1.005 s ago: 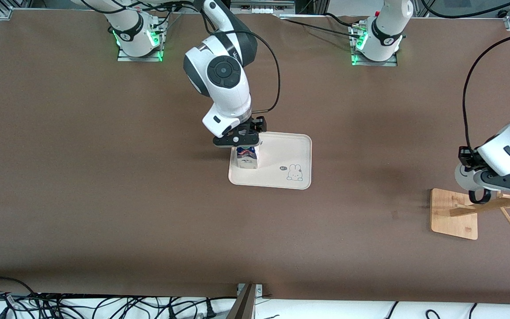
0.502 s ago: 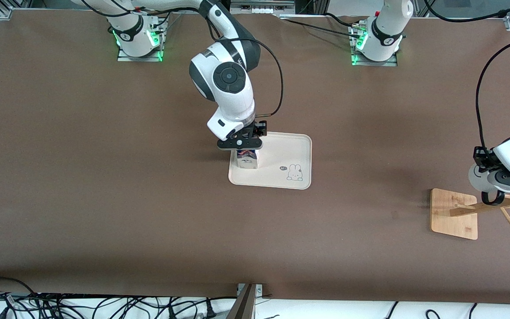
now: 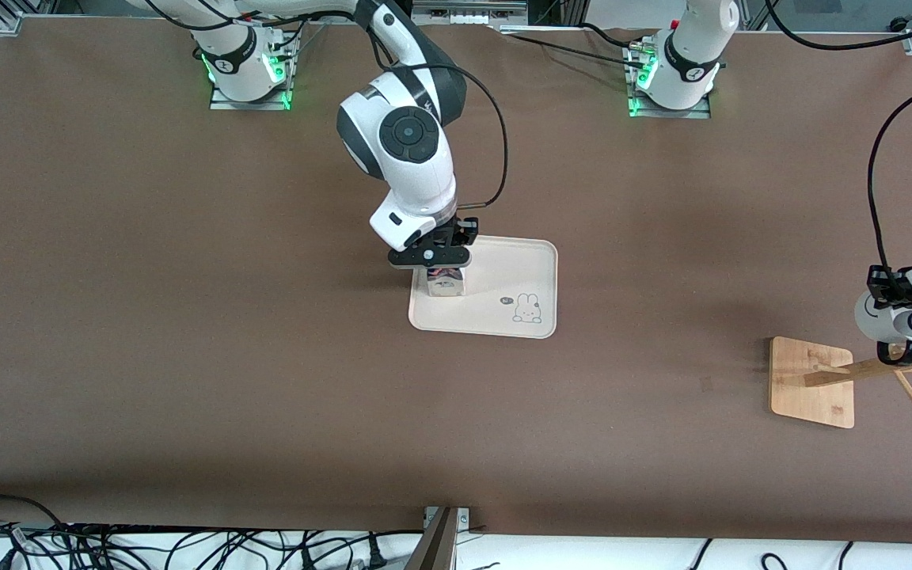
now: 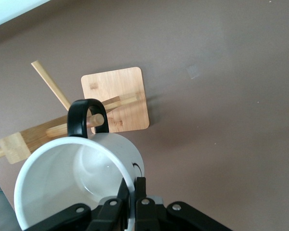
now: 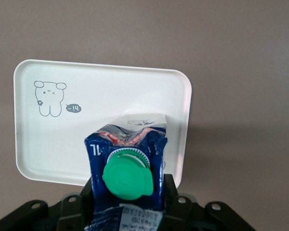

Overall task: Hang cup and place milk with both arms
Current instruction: 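Lift the milk carton off the tray with the right gripper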

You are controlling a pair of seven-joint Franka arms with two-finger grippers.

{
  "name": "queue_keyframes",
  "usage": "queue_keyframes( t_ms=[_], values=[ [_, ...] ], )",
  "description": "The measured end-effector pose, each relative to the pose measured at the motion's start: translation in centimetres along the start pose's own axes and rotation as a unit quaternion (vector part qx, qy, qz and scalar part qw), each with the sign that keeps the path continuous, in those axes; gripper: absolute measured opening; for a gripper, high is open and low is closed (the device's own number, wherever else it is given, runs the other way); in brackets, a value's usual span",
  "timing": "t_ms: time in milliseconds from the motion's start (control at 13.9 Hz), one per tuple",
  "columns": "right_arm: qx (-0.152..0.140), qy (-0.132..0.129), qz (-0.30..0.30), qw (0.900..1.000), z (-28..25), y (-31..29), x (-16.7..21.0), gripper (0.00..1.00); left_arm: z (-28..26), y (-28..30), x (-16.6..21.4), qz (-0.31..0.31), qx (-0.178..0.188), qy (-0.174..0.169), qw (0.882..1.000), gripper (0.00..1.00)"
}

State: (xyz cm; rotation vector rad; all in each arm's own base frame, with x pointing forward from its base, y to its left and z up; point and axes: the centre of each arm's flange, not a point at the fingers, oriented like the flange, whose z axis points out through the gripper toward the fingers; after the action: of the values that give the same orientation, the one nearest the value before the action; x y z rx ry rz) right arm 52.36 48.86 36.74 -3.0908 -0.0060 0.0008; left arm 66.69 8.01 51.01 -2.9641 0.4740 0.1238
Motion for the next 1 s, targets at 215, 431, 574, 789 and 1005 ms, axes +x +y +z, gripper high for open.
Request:
queue_keyframes(
  t_ms=[215,431,574,789,1005],
  values=[
    [-0.017,-0.019,-0.005,1.000,-5.2,2.5,1.9,0.58,0.9,-1.3,-0.3,-0.003,-0.004,-0.005,1.000,0.07],
    [-0.026,-0.030,-0.041,0.998,-10.1,10.3,5.9,0.58,1.0,-1.5,-0.3,-0.003,-0.004,-0.005,1.000,0.07],
    [-0.032,-0.043,-0.069,0.996,-11.5,17.1,8.6,0.58,1.0,-1.4,-0.3,-0.003,-0.004,-0.004,1.000,0.07],
    [-0.027,-0.067,-0.085,0.994,-10.9,26.3,10.7,0.58,1.0,-1.4,-0.3,-0.003,-0.004,-0.004,1.000,0.07],
    [-0.029,-0.076,-0.091,0.993,-8.7,34.3,10.8,0.59,1.0,-1.4,-0.2,-0.002,-0.004,-0.004,1.000,0.30]
  ],
)
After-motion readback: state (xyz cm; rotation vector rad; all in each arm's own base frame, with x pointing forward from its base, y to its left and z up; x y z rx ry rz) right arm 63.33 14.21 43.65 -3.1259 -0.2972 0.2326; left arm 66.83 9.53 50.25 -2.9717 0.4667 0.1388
